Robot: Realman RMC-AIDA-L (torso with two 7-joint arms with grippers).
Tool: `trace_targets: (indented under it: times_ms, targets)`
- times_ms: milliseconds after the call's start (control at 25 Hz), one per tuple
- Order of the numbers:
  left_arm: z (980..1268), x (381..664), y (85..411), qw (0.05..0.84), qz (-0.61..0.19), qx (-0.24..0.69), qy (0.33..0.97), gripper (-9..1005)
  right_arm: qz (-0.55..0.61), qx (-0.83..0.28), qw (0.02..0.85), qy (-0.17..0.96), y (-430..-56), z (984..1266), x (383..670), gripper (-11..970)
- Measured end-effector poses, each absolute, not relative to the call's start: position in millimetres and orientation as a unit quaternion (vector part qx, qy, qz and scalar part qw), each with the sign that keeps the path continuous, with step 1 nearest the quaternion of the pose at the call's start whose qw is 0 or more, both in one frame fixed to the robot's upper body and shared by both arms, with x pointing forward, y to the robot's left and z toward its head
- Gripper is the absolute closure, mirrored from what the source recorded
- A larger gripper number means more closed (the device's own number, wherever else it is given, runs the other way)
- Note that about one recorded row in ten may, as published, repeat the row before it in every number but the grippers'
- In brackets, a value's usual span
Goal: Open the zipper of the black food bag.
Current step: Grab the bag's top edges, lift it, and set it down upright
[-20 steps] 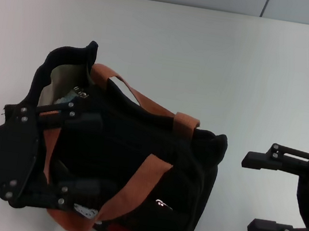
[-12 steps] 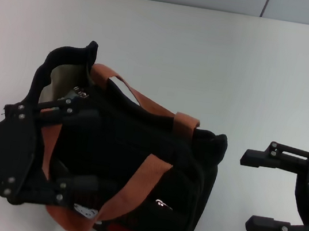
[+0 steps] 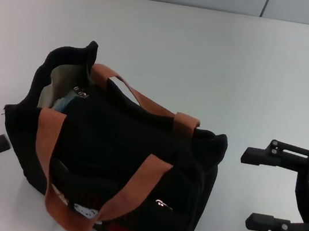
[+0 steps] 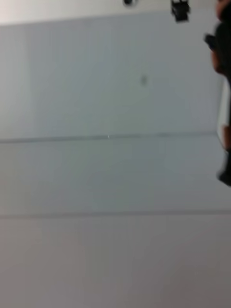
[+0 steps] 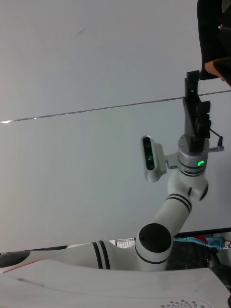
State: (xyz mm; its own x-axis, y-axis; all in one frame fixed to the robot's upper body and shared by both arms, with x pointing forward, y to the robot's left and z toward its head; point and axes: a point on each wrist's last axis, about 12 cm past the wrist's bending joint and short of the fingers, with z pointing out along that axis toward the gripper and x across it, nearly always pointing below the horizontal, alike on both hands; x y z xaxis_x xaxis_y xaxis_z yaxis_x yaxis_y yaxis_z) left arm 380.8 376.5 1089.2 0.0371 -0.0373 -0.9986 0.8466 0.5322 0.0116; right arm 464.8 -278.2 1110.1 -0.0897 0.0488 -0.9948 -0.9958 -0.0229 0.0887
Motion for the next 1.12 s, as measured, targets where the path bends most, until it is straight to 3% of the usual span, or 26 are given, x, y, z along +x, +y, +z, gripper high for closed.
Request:
trace_targets:
  times_ms: [160,280,560,760,1120]
  targets:
    - [1069,370,382,0.635,-0.32,0.312,0.63,197,0.54,-0.474,0.483,0.501,-276,1112,468,162]
    - [1051,382,366,0.624,-0.307,0.328,0.639,197,0.542,-0.476,0.481,0.498,-274,1113,470,162]
    - [1045,406,343,0.608,-0.322,0.353,0.634,198,0.544,-0.475,0.48,0.498,-273,1113,471,164]
    - [1042,405,337,0.638,-0.28,0.382,0.607,223,0.544,-0.473,0.48,0.5,-274,1112,469,165]
    - [1039,400,331,0.667,-0.252,0.39,0.583,482,0.545,-0.472,0.48,0.501,-274,1111,469,167]
